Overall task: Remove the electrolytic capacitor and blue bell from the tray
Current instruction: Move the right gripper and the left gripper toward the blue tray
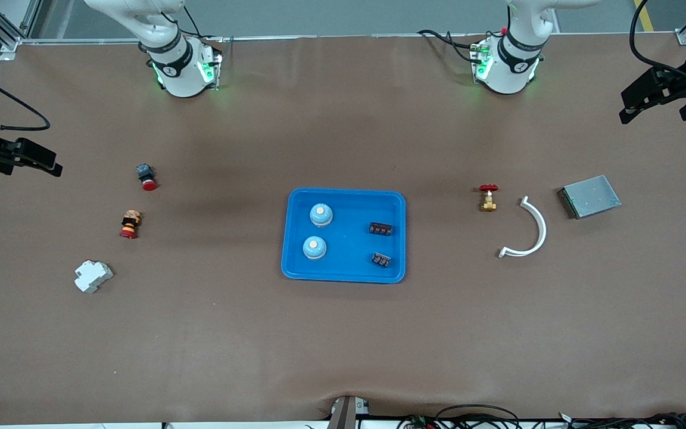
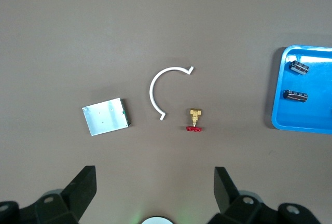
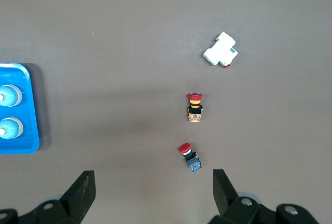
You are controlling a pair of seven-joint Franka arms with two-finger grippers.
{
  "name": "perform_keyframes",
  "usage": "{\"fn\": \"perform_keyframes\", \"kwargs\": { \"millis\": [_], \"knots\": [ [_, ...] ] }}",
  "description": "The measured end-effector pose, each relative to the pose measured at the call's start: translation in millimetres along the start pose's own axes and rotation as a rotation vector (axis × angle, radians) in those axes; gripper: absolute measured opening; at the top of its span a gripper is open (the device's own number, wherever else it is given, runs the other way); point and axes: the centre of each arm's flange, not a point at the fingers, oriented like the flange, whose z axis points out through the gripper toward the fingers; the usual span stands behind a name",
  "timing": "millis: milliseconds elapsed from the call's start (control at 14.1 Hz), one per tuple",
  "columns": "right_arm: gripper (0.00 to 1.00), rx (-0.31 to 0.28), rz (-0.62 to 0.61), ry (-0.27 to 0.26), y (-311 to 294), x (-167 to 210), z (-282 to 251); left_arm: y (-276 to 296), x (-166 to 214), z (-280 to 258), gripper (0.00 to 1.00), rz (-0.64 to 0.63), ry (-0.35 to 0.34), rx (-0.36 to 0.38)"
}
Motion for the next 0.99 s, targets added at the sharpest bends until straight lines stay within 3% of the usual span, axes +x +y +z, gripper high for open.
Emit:
{"fn": "perform_keyframes", "kwargs": {
  "millis": [496,993],
  "knots": [
    [1.0,0.0,0.0,0.002,-0.2,0.3,-0.1,-1.4,1.2,1.8,1.0,-0.003,-0.004,0.0],
    [1.0,0.041,0.028,-0.025,-33.8,2.3,34.9,8.8,14.7,37.2,1.0,-0.053,-0.089,0.011]
  ]
}}
